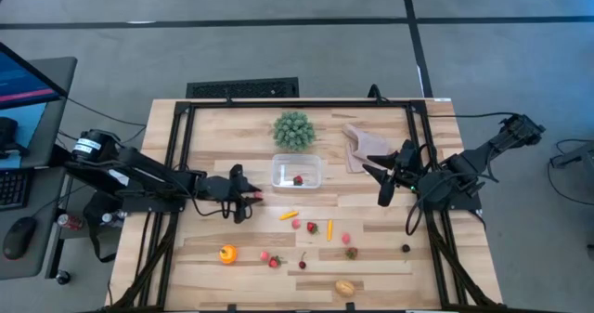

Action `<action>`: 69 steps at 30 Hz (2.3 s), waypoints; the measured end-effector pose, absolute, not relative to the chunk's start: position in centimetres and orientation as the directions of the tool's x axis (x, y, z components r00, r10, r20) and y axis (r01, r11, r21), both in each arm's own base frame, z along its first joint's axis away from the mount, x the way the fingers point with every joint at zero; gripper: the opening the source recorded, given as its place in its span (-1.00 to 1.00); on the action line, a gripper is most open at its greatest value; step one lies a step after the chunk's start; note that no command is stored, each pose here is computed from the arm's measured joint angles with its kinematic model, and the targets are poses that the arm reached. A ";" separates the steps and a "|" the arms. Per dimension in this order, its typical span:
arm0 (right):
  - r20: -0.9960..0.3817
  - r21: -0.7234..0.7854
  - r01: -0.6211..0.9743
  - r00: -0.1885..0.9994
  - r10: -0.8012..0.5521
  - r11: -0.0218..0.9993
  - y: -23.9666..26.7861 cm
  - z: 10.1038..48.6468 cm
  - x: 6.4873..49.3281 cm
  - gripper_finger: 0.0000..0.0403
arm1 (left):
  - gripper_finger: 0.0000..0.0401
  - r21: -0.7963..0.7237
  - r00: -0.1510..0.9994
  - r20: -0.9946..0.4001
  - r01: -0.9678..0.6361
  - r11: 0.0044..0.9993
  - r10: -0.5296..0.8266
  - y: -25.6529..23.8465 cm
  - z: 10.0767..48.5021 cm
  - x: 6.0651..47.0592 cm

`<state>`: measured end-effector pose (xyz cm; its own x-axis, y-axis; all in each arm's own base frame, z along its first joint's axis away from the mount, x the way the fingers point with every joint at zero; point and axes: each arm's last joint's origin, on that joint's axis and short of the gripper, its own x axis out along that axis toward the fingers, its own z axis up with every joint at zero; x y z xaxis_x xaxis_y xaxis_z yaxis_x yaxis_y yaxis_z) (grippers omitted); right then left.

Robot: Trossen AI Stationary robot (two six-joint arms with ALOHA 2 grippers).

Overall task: Pick and placing Produce into tupperware
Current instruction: Put the pink peach into the transparent container, then put the black cherry into the transparent container

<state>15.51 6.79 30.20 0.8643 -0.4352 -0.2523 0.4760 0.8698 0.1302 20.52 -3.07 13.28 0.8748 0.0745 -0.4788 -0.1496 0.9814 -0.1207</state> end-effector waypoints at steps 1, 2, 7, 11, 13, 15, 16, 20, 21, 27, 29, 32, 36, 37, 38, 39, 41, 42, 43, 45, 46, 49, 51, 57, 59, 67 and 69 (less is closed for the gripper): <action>-0.252 0.130 0.476 0.864 -0.435 0.870 6.8 30.2 15.5 -0.36 | -0.37 -0.114 0.882 -0.466 -0.142 0.983 0.073 -3.1 13.7 20.9; -0.252 0.130 0.476 0.864 -0.435 0.870 6.8 30.2 15.5 -0.36 | -0.37 -0.107 0.889 -0.452 -0.135 0.985 0.072 -3.2 14.1 21.2; -0.252 0.130 0.476 0.864 -0.435 0.870 6.8 30.2 15.5 -0.36 | -0.37 -0.094 0.917 -0.388 -0.140 0.986 0.093 -3.0 16.2 22.8; -0.252 0.130 0.476 0.864 -0.435 0.870 6.8 30.2 15.5 -0.36 | -0.37 -0.111 0.899 -0.386 -0.265 0.958 0.204 -1.9 17.5 23.8; -0.252 0.130 0.476 0.864 -0.435 0.870 6.8 30.2 15.5 -0.36 | -0.37 -0.107 0.888 -0.391 -0.306 0.946 0.242 -1.2 18.1 24.2; -0.252 0.130 0.476 0.864 -0.435 0.870 6.8 30.2 15.5 -0.36 | -0.37 -0.101 0.881 -0.393 -0.328 0.939 0.265 -0.6 18.6 24.6; -0.252 0.130 0.476 0.864 -0.435 0.870 6.8 30.2 15.5 -0.36 | -0.37 -0.098 0.877 -0.394 -0.336 0.937 0.274 -0.3 18.8 24.7; -0.255 0.126 0.476 0.863 -0.436 0.870 6.8 30.2 15.5 -0.36 | -0.37 -0.098 0.867 -0.398 -0.366 0.926 0.301 0.6 19.5 25.1; -0.257 0.123 0.477 0.863 -0.436 0.871 6.8 30.1 15.5 -0.36 | -0.37 -0.102 0.869 -0.397 -0.363 0.926 0.296 0.8 19.6 25.2; -0.264 0.110 0.478 0.859 -0.438 0.871 6.7 30.0 15.4 -0.36 | -0.37 -0.086 0.862 -0.431 -0.332 0.939 0.266 1.1 19.0 26.5; -0.264 0.109 0.478 0.859 -0.438 0.872 6.7 30.0 15.4 -0.36 | -0.37 -0.076 0.849 -0.458 -0.334 0.940 0.265 1.1 18.4 27.2; -0.266 0.107 0.478 0.858 -0.439 0.872 6.7 30.0 15.4 -0.36 | -0.37 -0.069 0.834 -0.483 -0.339 0.938 0.266 1.1 17.7 28.1; -0.266 0.107 0.478 0.859 -0.438 0.872 6.7 30.0 15.4 -0.36 | -0.37 -0.062 0.821 -0.495 -0.362 0.930 0.286 1.2 17.4 29.0; -0.266 0.108 0.479 0.858 -0.439 0.871 6.7 30.0 15.4 -0.36 | -0.37 -0.063 0.817 -0.495 -0.372 0.926 0.294 1.3 17.3 29.2; -0.266 0.112 0.479 0.858 -0.439 0.870 6.7 30.0 15.4 -0.36 | -0.37 -0.068 0.816 -0.495 -0.379 0.923 0.299 1.4 17.4 29.3; -0.266 0.114 0.480 0.858 -0.439 0.870 6.7 30.0 15.4 -0.36 | -0.37 -0.069 0.813 -0.497 -0.387 0.919 0.305 1.6 17.4 29.2; -0.266 0.116 0.480 0.859 -0.438 0.870 6.7 30.0 15.4 -0.36 | -0.37 -0.071 0.809 -0.496 -0.401 0.913 0.317 1.9 17.4 29.2; -0.266 0.116 0.480 0.859 -0.438 0.870 6.7 30.0 15.4 -0.36 | -0.37 -0.069 0.806 -0.497 -0.407 0.911 0.322 2.1 17.4 29.2; -0.266 0.116 0.480 0.859 -0.438 0.870 6.7 30.0 15.4 -0.36 | -0.37 -0.069 0.804 -0.497 -0.411 0.909 0.326 2.2 17.4 29.2; -0.266 0.116 0.480 0.859 -0.439 0.870 6.7 30.0 15.4 -0.36 | -0.37 -0.070 0.802 -0.497 -0.417 0.906 0.331 2.4 17.4 29.2; -0.266 0.116 0.480 0.859 -0.439 0.870 6.7 30.0 15.4 -0.36 | -0.36 -0.069 0.800 -0.499 -0.420 0.905 0.333 2.4 17.4 29.2; -0.266 0.115 0.480 0.858 -0.439 0.870 6.7 30.0 15.4 -0.36 | -0.34 -0.070 0.798 -0.503 -0.420 0.905 0.332 2.5 17.3 29.1; -0.268 0.113 0.480 0.858 -0.439 0.870 6.7 30.0 15.4 -0.36 | -0.31 -0.079 0.805 -0.505 -0.402 0.912 0.311 2.4 17.3 29.2; -0.268 0.113 0.480 0.858 -0.439 0.870 6.7 30.0 15.4 -0.36 | -0.12 -0.089 0.811 -0.508 -0.385 0.918 0.291 2.3 17.3 29.2; -0.268 0.113 0.480 0.858 -0.439 0.870 6.7 30.0 15.4 -0.36 | -0.05 -0.089 0.811 -0.507 -0.386 0.918 0.291 2.3 17.3 29.2; -0.319 0.139 0.416 0.878 -0.357 0.899 7.0 29.6 15.3 -0.36 | 0.06 -0.132 0.846 -0.488 -0.317 0.939 0.217 2.1 18.2 29.0; -0.373 0.184 0.389 0.877 -0.303 0.903 7.3 29.2 15.0 -0.36 | 0.05 -0.158 0.876 -0.461 -0.239 0.958 0.142 1.9 19.2 28.7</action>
